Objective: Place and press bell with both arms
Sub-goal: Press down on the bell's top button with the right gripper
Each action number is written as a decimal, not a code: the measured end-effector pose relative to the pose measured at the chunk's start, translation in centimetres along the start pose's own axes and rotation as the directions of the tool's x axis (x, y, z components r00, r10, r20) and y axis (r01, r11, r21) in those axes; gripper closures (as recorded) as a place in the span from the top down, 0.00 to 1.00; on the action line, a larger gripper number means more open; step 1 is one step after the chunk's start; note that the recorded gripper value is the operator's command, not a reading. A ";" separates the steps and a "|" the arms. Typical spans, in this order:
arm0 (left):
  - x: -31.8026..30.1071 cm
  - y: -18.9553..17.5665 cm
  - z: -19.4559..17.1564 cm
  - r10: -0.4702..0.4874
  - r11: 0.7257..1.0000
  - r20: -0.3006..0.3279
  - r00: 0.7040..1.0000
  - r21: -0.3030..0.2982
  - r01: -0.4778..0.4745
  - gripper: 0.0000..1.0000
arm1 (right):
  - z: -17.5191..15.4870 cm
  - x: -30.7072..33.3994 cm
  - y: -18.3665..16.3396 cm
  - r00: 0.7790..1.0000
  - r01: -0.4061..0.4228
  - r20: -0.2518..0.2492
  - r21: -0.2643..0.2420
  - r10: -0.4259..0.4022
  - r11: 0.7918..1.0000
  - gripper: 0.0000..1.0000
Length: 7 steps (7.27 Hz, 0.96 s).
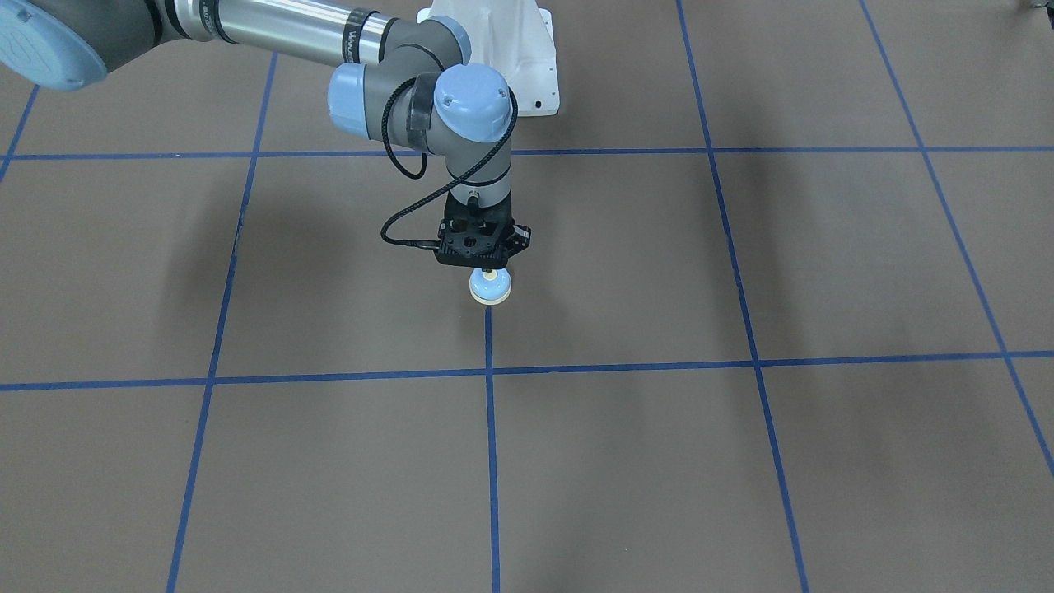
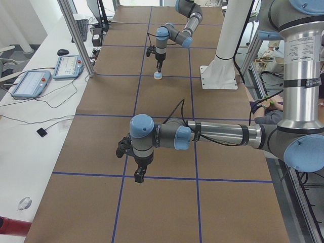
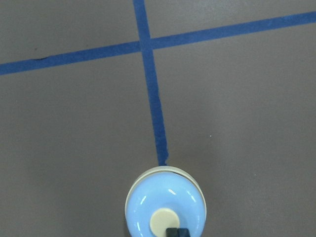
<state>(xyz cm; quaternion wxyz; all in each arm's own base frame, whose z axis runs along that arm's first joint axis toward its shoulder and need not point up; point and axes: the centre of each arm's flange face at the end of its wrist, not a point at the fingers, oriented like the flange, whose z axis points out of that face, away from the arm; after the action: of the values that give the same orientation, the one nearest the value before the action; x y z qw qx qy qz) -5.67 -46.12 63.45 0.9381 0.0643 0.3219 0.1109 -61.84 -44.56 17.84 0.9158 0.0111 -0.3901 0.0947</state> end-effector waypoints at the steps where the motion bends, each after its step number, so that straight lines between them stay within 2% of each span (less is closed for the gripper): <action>1: 0.0 0.0 0.1 0.000 1.000 0.000 1.000 -0.001 0.000 1.00 | -0.3 -0.3 0.0 1.000 0.001 0.005 0.001 -0.001 1.000 0.00; 7: -0.1 0.1 0.2 0.001 1.000 0.000 1.000 -0.003 -0.001 1.00 | 0.6 -0.1 -0.2 1.000 -0.002 -0.012 -0.001 0.002 1.000 0.00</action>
<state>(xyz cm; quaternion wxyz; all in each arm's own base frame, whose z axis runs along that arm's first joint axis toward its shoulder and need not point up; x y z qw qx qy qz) -5.67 -46.10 63.70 0.9382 0.0631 0.3214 0.1119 -62.35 -44.80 18.20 0.9182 0.0098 -0.3845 0.0953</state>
